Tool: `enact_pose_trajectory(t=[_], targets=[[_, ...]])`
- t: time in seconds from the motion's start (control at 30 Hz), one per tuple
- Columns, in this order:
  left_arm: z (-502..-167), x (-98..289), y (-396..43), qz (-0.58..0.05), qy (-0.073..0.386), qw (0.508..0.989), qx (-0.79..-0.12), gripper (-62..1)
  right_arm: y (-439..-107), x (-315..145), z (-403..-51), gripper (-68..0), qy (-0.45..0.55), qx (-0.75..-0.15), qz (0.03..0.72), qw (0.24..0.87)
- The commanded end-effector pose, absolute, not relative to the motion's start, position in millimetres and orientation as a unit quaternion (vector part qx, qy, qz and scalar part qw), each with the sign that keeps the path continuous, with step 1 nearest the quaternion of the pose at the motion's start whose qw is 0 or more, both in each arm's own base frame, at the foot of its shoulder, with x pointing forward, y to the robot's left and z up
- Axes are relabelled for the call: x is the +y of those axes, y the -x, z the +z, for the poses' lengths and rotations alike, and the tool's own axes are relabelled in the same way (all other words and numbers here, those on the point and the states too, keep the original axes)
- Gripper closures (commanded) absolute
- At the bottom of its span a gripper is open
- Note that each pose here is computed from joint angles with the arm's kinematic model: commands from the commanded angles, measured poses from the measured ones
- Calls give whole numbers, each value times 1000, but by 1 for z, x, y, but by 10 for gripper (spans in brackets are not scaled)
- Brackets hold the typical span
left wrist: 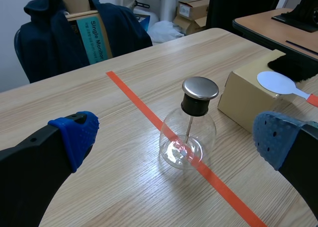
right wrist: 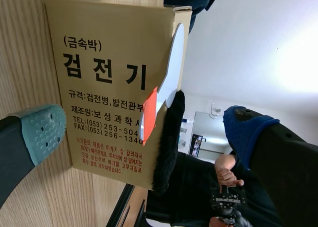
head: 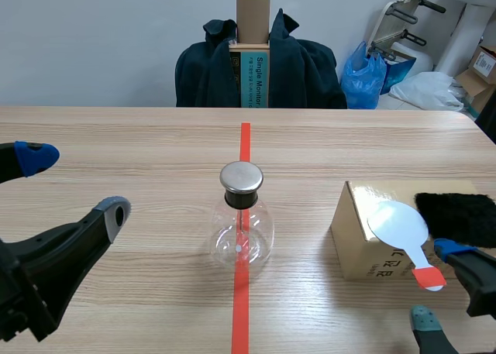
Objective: Do the electroscope experiment.
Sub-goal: 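Pick up the white charging plate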
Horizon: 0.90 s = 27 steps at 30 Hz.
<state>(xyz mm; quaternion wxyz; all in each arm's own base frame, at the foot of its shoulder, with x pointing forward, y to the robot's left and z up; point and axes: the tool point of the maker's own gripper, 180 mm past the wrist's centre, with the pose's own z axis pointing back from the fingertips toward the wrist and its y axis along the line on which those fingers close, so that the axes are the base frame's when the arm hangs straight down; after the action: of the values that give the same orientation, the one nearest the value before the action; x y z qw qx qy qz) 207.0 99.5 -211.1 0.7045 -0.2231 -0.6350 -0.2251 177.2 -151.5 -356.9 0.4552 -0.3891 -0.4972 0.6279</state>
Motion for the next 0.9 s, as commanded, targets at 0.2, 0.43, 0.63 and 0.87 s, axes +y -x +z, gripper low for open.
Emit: enact_pose_trajectory(t=[0.2,0.43,0.63,0.87], targets=[[-200,95,-208,-226,230,691,-647,-623,-187,-148,-336,-679,413,-522,622,413],[-200,95,-208,-226,230,691,-647,-623,-187,-148,-336,-668,414,-520,626,408],[-200,95,-208,-226,230,691,-647,-623,-189,-155,-335,-514,424,-513,624,410],[-200,95,-208,-226,230,691,-647,-623,-193,-165,-332,-309,436,-505,621,410]])
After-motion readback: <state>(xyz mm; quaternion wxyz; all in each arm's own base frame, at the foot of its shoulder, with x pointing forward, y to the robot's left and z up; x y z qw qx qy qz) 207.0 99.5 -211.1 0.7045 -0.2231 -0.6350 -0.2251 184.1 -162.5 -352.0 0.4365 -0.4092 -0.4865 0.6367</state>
